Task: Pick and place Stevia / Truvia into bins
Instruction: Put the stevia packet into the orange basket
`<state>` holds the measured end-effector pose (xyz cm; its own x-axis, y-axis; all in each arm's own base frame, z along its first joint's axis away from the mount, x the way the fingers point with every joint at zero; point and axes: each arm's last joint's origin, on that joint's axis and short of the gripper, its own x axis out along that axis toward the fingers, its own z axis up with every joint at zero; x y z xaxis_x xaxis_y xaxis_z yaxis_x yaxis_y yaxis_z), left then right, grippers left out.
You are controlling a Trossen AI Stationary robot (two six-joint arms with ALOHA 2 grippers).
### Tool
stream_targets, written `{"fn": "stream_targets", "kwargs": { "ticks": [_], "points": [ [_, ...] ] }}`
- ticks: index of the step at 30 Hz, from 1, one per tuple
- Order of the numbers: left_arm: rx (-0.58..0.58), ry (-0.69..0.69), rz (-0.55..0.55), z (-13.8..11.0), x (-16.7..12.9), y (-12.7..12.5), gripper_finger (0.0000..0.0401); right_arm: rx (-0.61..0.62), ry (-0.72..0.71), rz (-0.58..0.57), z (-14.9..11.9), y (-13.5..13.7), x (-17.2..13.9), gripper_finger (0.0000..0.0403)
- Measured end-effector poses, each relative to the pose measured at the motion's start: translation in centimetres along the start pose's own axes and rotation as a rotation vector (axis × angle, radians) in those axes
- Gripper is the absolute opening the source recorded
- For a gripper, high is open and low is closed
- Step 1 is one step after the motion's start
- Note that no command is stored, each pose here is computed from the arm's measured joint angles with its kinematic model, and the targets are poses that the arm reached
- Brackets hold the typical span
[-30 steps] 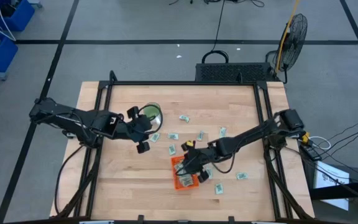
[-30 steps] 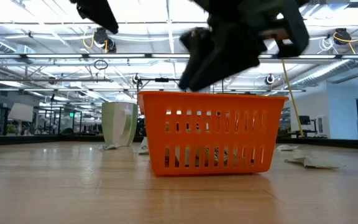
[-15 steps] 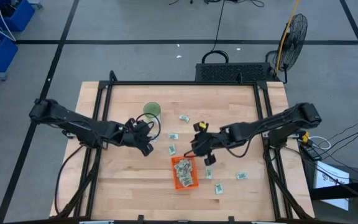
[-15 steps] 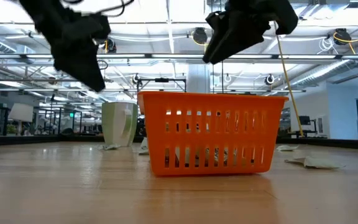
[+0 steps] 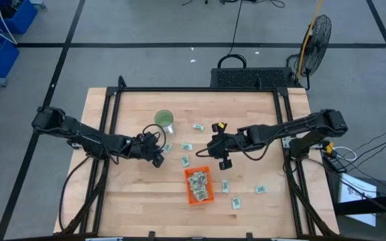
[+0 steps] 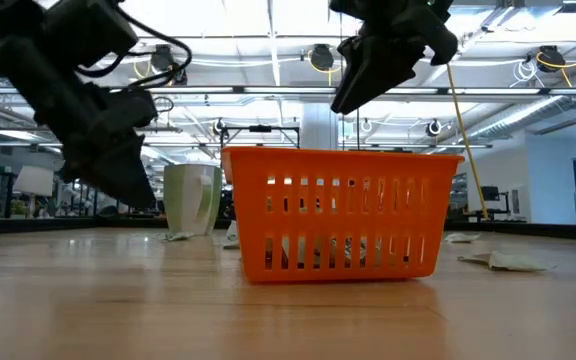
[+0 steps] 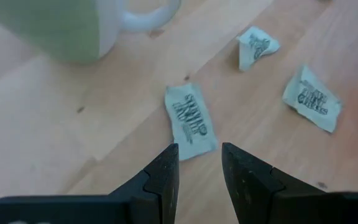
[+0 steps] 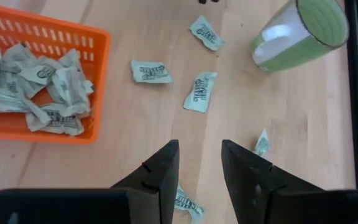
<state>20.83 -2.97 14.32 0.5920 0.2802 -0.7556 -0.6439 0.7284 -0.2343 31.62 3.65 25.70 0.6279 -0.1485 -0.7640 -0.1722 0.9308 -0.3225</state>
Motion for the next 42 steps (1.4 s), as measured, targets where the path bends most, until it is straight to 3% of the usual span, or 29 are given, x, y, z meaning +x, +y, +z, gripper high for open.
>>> {"fn": "stream_targets", "kwargs": {
  "ticks": [10, 18, 25, 28, 34, 42],
  "points": [
    [-0.034, -0.072, 0.040, -1.1, 1.4, 0.9, 0.0127, 0.010, -0.005, -0.005, 0.0, -0.4, 0.1, 0.0116],
    [-0.056, -0.036, 0.074, -1.8, 4.0, 1.1, 0.0127, 0.013, -0.030, 0.043, 0.2, -0.2, 0.1, 0.0116],
    [-0.057, -0.029, 0.083, -2.0, 4.4, 1.1, 0.0125, 0.014, -0.033, 0.041, -0.7, 0.2, 1.0, 0.0116],
    [-0.054, -0.025, 0.088, -2.0, 4.4, 1.2, 0.0104, -0.001, -0.031, 0.041, -1.4, 0.5, 1.5, 0.0116],
    [-0.056, -0.017, 0.081, -2.0, 4.4, 1.2, 0.0011, 0.036, -0.026, 0.042, -2.1, 0.8, 2.1, 0.0116],
    [-0.059, -0.012, 0.026, -1.1, 4.3, -0.1, 0.0004, 0.078, -0.017, 0.044, -2.3, 0.9, 2.1, 0.0116]
  ]
}}
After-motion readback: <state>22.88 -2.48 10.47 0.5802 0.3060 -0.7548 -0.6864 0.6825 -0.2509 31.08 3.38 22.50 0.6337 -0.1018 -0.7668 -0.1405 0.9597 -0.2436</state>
